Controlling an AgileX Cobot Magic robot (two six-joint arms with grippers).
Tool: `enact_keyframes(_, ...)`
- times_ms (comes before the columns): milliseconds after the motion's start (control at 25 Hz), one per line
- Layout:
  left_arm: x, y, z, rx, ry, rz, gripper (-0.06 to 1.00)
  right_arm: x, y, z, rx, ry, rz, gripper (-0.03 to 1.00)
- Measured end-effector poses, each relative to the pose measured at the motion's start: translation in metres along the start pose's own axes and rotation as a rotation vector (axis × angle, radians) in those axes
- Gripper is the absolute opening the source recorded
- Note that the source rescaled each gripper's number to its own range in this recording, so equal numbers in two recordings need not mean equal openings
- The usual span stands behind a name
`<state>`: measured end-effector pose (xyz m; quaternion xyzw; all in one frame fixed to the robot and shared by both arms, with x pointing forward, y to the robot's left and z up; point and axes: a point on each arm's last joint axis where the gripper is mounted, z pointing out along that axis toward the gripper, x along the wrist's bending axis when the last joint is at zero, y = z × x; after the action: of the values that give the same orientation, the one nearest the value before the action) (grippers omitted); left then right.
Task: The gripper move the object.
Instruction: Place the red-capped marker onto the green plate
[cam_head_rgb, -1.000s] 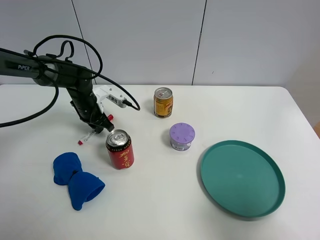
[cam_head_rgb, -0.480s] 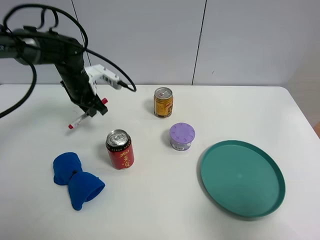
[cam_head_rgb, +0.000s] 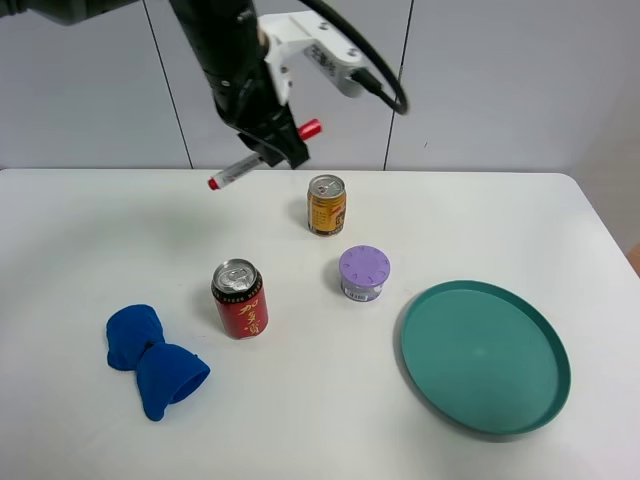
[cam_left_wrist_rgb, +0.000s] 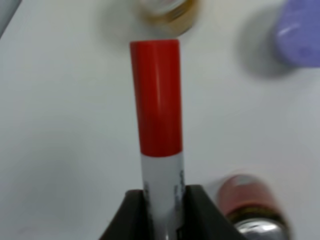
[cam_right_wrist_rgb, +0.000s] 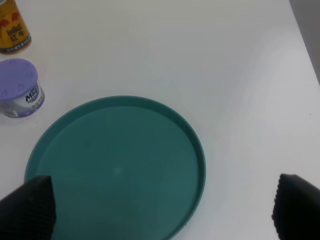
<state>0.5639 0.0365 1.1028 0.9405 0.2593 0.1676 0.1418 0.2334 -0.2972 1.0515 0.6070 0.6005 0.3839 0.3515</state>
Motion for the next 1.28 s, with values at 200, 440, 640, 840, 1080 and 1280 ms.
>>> enact_keyframes(200,-0.067,0.026,-0.011,-0.112,-0.121,0.105,0.01,0.000,0.000,0.000,0.000,0.000,0.000,1.00)
enact_keyframes(440,-0.126,0.051,-0.004,-0.268,-0.210,0.167,0.01,0.000,0.000,0.000,0.000,0.000,0.000,1.00)
enact_keyframes(640,-0.160,0.062,0.039,-0.274,-0.269,0.181,0.01,0.000,0.000,0.000,0.000,0.000,0.000,1.00)
enact_keyframes(840,-0.179,0.065,0.081,-0.270,-0.343,0.129,0.01,0.000,0.000,0.000,0.000,0.000,0.000,1.00)
enact_keyframes(1080,-0.192,0.073,0.104,-0.351,-0.433,0.047,0.01,0.000,0.000,0.000,0.000,0.000,0.000,1.00)
enact_keyframes(1280,-0.199,0.074,0.124,-0.370,-0.460,0.004,0.01,0.000,0.000,0.000,0.000,0.000,0.000,1.00)
